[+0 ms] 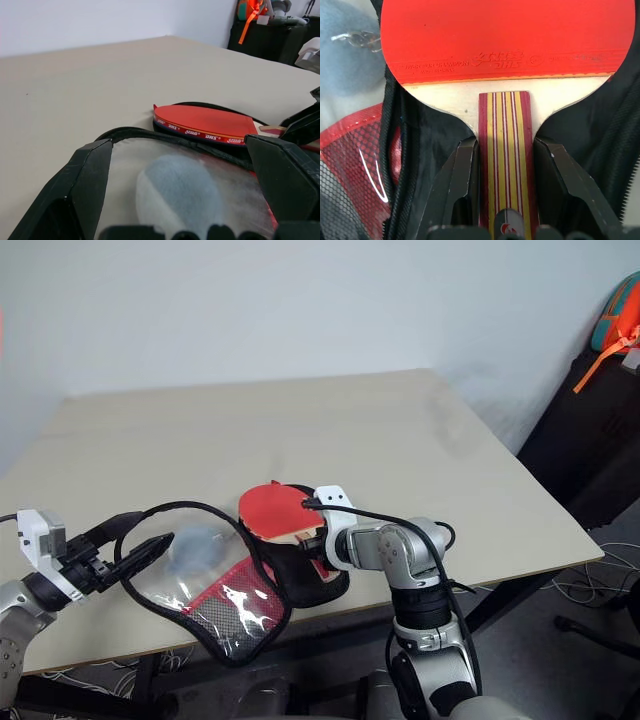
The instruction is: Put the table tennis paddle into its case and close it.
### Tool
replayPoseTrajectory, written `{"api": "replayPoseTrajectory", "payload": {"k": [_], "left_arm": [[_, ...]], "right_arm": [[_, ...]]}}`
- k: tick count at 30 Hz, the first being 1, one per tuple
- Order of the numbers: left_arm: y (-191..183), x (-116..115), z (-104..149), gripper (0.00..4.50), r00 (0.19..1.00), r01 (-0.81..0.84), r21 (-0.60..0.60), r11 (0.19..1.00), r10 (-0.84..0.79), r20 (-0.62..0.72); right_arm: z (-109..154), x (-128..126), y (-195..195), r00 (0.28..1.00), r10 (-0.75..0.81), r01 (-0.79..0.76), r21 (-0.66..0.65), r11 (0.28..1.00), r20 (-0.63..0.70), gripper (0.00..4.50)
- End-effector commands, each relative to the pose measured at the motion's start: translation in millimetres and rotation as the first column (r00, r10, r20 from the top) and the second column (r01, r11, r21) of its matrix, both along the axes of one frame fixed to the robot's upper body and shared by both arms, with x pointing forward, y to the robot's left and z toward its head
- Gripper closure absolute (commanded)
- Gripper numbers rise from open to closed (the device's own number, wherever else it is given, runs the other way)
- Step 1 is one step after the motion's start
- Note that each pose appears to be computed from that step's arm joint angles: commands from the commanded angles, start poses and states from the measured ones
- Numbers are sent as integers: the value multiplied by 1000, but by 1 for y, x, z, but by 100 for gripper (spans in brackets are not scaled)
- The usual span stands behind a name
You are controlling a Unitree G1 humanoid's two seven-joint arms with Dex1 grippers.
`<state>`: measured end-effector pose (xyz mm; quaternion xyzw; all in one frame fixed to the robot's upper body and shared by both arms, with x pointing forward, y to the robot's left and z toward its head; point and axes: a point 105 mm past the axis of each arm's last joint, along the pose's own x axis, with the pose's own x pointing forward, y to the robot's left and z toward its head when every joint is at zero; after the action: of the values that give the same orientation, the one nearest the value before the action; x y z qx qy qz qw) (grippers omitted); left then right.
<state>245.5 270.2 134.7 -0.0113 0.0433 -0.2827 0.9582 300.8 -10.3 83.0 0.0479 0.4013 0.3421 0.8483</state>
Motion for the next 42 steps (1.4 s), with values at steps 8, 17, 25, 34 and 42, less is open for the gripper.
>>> {"api": "replayPoseTrajectory", "payload": {"k": [8, 17, 25, 34, 42], "left_arm": [[-2, 2, 14, 0, 998, 17, 15, 1000, -18, 56], [-2, 3, 16, 0, 998, 20, 20, 1000, -21, 59], [-1, 5, 15, 0, 998, 22, 23, 1000, -23, 60], [-2, 5, 14, 0, 998, 20, 19, 1000, -21, 57], [9, -1, 21, 0, 998, 14, 27, 1000, -15, 55]], "right_arm": [[12, 7, -16, 996, -52, 56, -49, 997, 76, 323], [4, 7, -15, 996, -54, 59, -73, 996, 68, 323], [7, 7, 5, 998, -25, 28, -41, 999, 65, 255], [9, 5, 20, 999, -1, 1, -1, 1000, 52, 4], [21, 15, 2, 996, 19, -21, 21, 1000, 88, 4]]}}
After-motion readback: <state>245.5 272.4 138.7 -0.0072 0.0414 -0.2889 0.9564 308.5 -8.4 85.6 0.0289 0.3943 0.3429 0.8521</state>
